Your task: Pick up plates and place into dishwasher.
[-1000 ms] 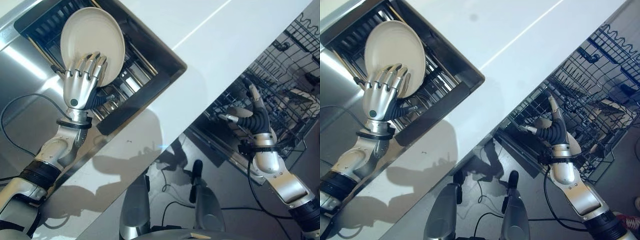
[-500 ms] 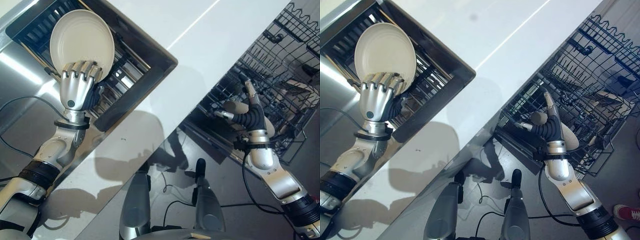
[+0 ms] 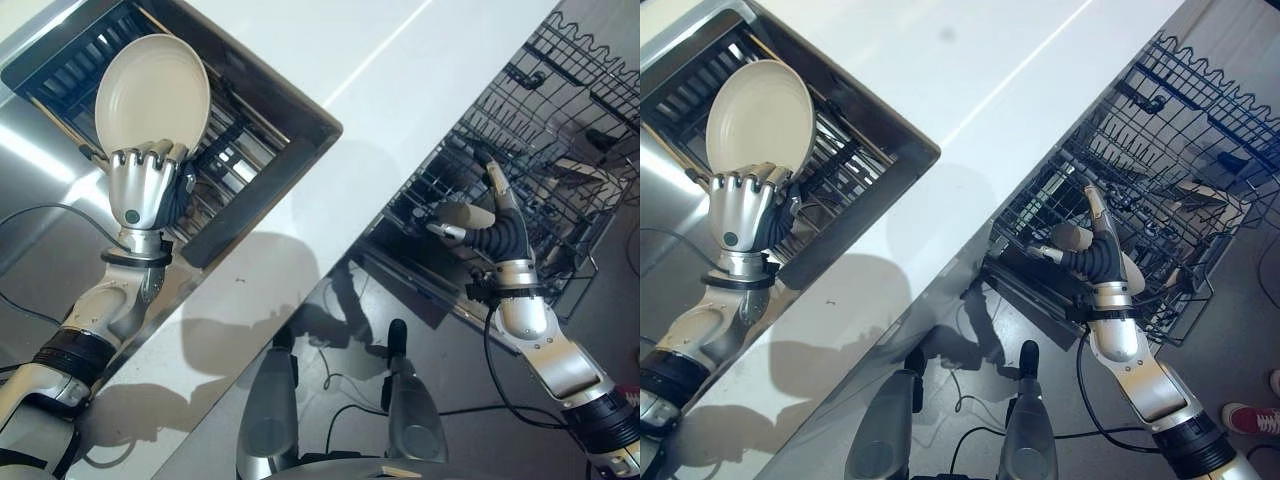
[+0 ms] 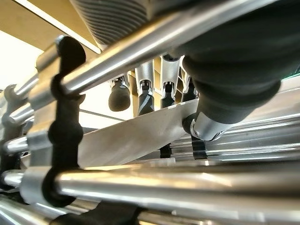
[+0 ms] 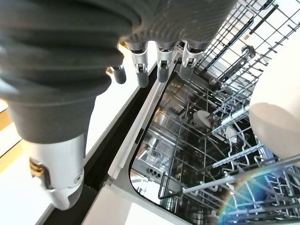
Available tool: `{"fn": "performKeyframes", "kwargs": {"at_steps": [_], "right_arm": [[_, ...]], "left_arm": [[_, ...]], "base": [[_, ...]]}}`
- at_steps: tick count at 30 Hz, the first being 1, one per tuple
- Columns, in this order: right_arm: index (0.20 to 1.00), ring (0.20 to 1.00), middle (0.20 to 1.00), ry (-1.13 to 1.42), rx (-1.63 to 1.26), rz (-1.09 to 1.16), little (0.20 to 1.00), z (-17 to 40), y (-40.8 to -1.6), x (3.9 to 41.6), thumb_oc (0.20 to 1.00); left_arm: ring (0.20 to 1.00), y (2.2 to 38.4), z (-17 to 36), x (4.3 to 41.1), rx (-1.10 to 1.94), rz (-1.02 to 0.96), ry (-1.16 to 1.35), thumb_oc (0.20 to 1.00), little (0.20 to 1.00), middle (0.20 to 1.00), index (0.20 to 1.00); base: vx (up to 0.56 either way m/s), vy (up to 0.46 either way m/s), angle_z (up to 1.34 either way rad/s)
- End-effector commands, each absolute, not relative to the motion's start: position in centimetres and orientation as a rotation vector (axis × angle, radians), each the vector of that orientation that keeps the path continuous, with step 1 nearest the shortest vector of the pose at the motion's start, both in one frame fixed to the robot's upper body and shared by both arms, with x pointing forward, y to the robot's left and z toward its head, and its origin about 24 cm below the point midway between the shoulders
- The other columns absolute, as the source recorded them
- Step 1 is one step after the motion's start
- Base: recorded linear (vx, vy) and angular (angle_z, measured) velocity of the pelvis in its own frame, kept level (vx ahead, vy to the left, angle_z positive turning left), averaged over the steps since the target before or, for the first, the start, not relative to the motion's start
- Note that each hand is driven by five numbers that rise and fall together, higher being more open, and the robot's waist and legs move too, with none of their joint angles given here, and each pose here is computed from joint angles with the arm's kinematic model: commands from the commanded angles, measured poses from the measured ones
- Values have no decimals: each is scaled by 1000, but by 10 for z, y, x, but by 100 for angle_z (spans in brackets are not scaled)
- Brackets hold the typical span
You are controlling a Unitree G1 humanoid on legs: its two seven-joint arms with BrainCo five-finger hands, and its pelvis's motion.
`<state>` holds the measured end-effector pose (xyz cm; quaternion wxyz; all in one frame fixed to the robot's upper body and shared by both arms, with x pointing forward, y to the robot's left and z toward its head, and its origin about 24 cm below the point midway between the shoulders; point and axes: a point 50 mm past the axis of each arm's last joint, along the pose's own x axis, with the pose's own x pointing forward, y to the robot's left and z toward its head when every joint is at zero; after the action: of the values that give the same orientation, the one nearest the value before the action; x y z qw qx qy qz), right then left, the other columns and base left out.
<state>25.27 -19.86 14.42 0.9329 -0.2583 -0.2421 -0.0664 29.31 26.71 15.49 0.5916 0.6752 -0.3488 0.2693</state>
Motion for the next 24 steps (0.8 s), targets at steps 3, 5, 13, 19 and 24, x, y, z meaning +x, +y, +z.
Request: {"fn": "performKeyframes", "kwargs": {"at_steps": [3, 5, 13, 19, 24], "right_arm": [[1000, 1000, 1000, -628, -513, -183, 1000, 170, -207, 244, 1000], [1000, 1000, 1000, -610, -518, -184, 1000, 167, -211, 242, 1000], [1000, 1000, 1000, -534, -531, -189, 1000, 151, -222, 227, 1000], [1000, 1000, 1000, -479, -536, -202, 1000, 142, -232, 216, 1000], [1000, 1000, 1000, -451, -540, -204, 1000, 140, -238, 209, 1000]], "left_arm": [[200, 254, 86, 275, 1315, 721, -532, 200, 200, 200, 200], [200, 259, 85, 270, 1303, 738, -523, 200, 200, 200, 200], [200, 278, 87, 244, 1178, 806, -500, 200, 200, 200, 200], [200, 285, 99, 229, 1091, 817, -529, 200, 200, 200, 200], [200, 288, 109, 218, 1035, 815, -560, 200, 200, 200, 200]], "base": [[87, 8, 0], [98, 21, -4], [117, 13, -4], [102, 1, 3], [65, 25, 3]]}}
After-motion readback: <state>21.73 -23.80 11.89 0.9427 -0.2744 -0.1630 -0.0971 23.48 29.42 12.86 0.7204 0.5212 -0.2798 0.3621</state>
